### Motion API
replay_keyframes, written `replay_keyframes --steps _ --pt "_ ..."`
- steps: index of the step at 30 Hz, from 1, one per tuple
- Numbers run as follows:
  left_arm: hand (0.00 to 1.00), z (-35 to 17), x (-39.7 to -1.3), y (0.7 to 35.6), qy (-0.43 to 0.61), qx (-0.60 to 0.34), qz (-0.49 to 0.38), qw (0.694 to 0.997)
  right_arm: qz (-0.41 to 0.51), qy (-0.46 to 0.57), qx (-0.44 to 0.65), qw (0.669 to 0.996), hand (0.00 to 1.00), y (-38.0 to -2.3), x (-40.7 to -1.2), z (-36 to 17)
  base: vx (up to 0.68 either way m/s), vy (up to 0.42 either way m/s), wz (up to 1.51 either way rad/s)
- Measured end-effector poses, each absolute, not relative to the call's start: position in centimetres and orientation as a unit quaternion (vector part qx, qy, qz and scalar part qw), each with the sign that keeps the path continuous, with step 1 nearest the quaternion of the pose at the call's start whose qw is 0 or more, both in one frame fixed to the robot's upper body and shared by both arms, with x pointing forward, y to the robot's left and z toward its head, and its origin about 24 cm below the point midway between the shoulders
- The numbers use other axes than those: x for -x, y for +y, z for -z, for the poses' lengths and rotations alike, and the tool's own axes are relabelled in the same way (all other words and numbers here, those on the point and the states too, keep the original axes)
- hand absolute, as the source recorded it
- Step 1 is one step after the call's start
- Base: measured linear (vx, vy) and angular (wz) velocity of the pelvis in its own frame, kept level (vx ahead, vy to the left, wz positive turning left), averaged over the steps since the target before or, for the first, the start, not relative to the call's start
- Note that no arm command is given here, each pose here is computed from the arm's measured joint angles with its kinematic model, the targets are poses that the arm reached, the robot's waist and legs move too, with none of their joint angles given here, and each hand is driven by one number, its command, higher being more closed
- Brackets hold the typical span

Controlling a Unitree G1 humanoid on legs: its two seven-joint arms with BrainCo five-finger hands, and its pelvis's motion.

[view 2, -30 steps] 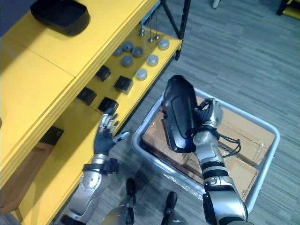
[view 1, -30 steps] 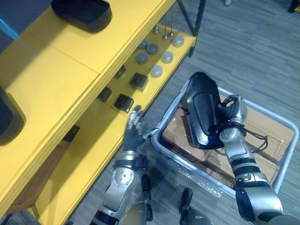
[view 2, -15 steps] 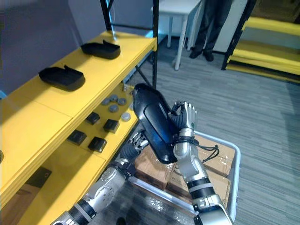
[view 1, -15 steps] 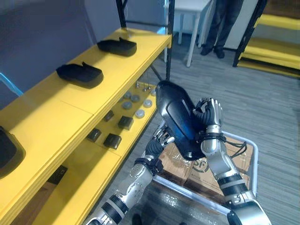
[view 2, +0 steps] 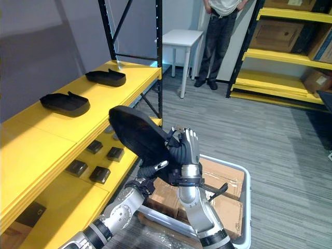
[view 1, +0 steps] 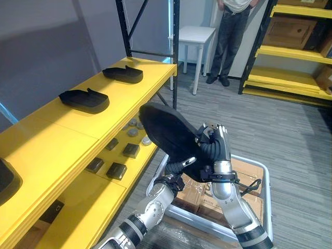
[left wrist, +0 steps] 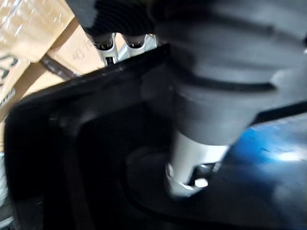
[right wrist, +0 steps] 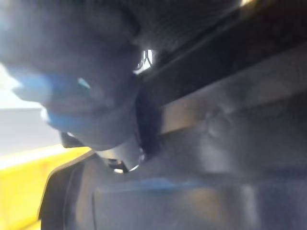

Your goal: Walk over and take plastic housings, then place them on the shelf

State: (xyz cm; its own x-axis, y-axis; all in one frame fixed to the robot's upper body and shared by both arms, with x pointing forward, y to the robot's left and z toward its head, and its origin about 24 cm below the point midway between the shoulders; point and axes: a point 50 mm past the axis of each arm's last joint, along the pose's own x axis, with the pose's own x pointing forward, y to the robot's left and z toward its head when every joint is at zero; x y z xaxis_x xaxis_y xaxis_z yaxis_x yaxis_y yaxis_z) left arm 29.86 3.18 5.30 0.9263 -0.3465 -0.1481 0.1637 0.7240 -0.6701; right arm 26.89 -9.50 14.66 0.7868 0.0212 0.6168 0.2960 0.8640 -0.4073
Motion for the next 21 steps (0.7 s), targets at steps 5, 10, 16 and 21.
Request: replay_keyframes --steps 5,10,16,21 --pt "1.0 -5.6 -30.1 3.8 0.119 0.424 0.082 0.894 0.071 -0.297 0.213 0.928 1.0 -9.6 -26.2 -13.6 -0.04 0.026 -0.04" --pt "1.0 -5.3 -27.3 6.3 0.073 0.438 0.034 0.895 0.031 -0.3 0.172 0.938 1.0 -8.1 -24.8 -12.8 -0.01 0.011 0.07" --pt "1.0 -2.9 -22.8 10.8 0.051 0.384 -0.062 0.92 -0.039 -0.241 0.111 0.963 1.0 -5.0 -23.1 -9.7 -0.01 -0.019 1.07" --pt "1.0 -2.7 -21.4 13.6 0.019 0.281 -0.11 0.953 -0.083 -0.217 0.093 0.968 1.0 -3.3 -24.3 -8.9 0.04 0.026 1.79"
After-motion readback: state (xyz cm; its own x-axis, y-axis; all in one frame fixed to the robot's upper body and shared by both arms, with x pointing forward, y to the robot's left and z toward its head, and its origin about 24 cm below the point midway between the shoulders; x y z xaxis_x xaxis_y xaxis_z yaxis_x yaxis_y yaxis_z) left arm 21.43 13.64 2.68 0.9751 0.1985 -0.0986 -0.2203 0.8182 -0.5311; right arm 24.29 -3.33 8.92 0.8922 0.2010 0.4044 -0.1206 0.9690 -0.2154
